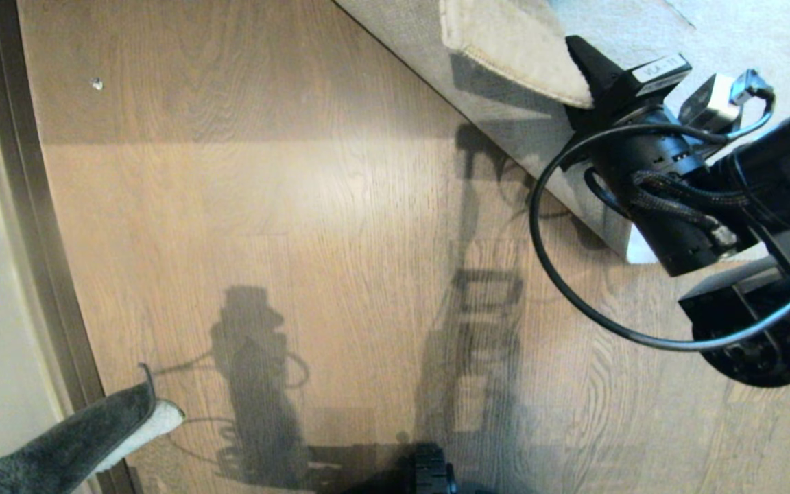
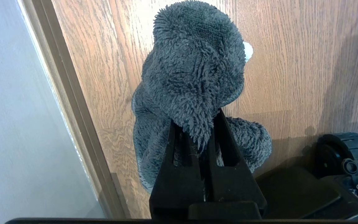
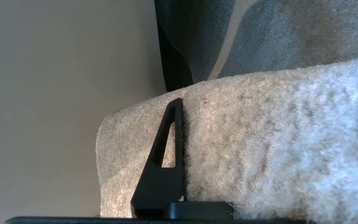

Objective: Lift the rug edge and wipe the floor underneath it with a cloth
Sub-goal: Lift up the carpet, then wipe the floor under the carpet with a rag

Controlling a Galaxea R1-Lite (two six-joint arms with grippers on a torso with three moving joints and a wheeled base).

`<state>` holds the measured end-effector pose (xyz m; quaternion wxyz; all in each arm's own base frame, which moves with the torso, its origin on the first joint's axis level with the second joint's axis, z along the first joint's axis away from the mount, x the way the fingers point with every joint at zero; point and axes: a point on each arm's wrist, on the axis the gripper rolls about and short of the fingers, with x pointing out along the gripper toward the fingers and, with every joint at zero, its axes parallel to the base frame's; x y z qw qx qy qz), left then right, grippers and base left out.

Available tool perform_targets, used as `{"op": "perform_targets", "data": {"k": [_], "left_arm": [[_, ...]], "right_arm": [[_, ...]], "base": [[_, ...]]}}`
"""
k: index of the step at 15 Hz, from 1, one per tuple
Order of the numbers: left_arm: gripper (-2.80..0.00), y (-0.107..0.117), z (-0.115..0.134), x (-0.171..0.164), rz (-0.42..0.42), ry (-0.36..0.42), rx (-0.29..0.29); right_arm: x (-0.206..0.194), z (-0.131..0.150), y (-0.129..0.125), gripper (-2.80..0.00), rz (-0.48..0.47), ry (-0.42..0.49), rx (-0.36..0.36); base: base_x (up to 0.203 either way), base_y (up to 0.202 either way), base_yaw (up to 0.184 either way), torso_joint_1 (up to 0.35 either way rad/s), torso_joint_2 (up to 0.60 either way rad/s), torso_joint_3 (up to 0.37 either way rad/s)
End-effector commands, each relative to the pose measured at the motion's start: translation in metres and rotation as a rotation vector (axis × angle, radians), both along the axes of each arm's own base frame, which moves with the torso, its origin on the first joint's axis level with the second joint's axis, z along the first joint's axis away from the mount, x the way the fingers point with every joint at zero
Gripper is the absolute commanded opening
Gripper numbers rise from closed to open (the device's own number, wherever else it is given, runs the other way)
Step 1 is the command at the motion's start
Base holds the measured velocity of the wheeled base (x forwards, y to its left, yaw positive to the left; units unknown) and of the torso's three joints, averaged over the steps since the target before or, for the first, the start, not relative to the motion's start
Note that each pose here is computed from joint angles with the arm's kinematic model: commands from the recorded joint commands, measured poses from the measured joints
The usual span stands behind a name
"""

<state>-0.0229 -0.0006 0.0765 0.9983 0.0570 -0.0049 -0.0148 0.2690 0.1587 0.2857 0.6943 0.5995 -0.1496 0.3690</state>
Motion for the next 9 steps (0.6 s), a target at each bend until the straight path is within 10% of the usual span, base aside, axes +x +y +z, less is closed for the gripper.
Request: {"op": "perform_targets", "data": {"k": [1,9], "left_arm": [[-2.8,0.0,0.001,0.0,-0.004,-0.004,-0.001],[-2.8,-0.001,0.094,0.037,-0.051,0.087,0.034]], "right_arm": [[-0.002,0.003,-0.001,-2.8,0.003,-0.034,0.026],[-0.002,0.006,-0.002,-2.8,0.002,-0.044,0.035]], "base": [[0.0,0.0,0.0,0.0,0.0,0.0],[0.0,0.0,0.0,0.0,0.0,0.0]]}}
